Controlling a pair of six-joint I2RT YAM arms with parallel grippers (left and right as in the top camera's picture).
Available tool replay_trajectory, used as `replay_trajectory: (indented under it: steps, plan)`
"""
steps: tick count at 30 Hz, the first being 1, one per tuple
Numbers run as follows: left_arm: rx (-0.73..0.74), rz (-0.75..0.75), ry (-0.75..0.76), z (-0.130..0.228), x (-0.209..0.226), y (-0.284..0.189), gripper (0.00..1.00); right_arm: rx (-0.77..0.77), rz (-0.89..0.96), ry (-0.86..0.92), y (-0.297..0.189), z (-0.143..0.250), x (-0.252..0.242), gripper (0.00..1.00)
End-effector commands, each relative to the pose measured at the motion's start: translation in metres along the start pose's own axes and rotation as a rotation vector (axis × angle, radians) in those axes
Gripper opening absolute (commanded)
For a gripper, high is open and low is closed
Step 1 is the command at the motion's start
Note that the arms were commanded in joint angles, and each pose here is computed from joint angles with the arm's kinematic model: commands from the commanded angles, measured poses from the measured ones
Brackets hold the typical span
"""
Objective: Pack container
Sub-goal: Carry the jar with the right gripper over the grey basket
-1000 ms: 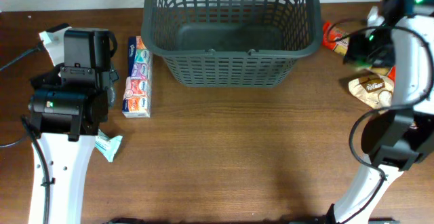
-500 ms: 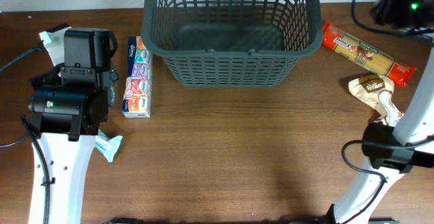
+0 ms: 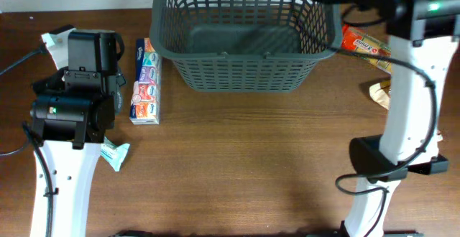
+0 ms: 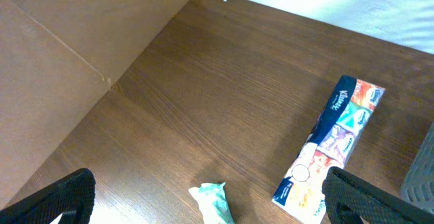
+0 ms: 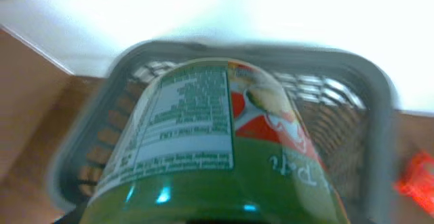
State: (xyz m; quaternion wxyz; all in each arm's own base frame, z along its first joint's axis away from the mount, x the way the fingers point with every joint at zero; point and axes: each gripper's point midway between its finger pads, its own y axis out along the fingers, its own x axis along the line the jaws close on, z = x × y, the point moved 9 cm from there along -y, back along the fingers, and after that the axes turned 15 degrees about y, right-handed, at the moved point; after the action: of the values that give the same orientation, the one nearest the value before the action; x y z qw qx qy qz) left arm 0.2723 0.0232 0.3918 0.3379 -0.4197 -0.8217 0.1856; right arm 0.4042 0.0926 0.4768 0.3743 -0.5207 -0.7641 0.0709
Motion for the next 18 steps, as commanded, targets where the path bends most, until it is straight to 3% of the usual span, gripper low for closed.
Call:
replay_trajectory:
  steps: [1,8,18]
  plan:
    - [-0.016,-0.016,-0.016,-0.002,0.006,-0.005,0.99,-0.049,-0.067,-0.045,-0.01,0.0,0.028,0.04]
    - [-0.016,-0.015,-0.016,-0.002,0.006,-0.005,0.99,0.057,-0.044,-0.043,0.042,0.021,0.03,0.04]
    - [-0.016,-0.015,-0.016,-0.002,0.006,-0.005,0.99,0.251,0.078,-0.017,0.126,0.065,-0.015,0.04]
